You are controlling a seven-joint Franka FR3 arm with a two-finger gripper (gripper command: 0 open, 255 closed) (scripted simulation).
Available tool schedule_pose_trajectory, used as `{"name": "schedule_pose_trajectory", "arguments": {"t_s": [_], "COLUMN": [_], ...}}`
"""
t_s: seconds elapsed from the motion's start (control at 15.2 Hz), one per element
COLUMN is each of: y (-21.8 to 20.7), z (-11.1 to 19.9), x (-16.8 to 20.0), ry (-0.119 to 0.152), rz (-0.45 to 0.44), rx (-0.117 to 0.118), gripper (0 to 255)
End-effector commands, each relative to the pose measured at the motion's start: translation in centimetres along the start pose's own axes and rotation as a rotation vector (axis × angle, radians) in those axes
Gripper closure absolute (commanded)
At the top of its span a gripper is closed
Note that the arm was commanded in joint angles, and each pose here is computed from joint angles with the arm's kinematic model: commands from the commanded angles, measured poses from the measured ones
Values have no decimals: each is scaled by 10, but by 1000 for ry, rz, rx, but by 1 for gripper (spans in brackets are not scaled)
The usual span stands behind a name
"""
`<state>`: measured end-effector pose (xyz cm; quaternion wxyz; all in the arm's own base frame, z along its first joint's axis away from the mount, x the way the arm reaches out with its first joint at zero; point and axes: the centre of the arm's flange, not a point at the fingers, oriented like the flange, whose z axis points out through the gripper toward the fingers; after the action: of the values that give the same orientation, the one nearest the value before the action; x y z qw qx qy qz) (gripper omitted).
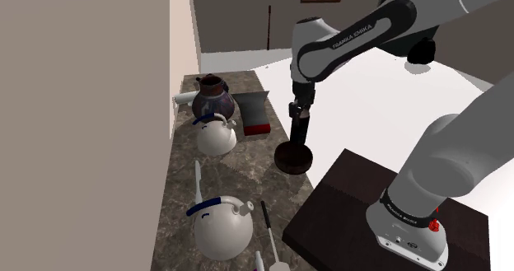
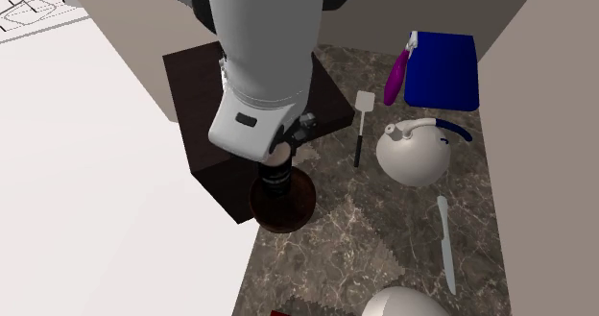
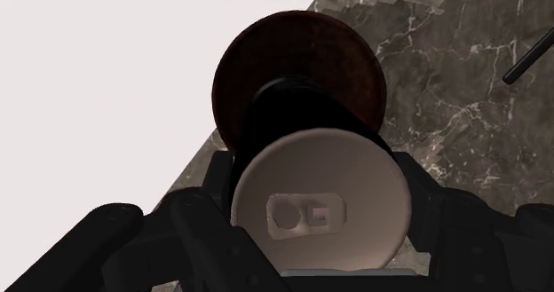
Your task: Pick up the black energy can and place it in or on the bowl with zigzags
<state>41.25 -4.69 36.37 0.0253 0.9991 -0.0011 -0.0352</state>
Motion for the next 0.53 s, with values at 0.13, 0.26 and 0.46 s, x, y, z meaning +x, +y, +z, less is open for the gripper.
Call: {"name": "schedule_pose_trajectory", "arguments": {"t_s": [0.13, 0.26, 0.46], "y": [-3, -3, -4], "z": [22, 32, 48], "x": [2, 2, 3], "ry": [1, 1, 1], "rz": [0, 0, 0], "rx": [0, 0, 0], "gripper": [255, 255, 255]}}
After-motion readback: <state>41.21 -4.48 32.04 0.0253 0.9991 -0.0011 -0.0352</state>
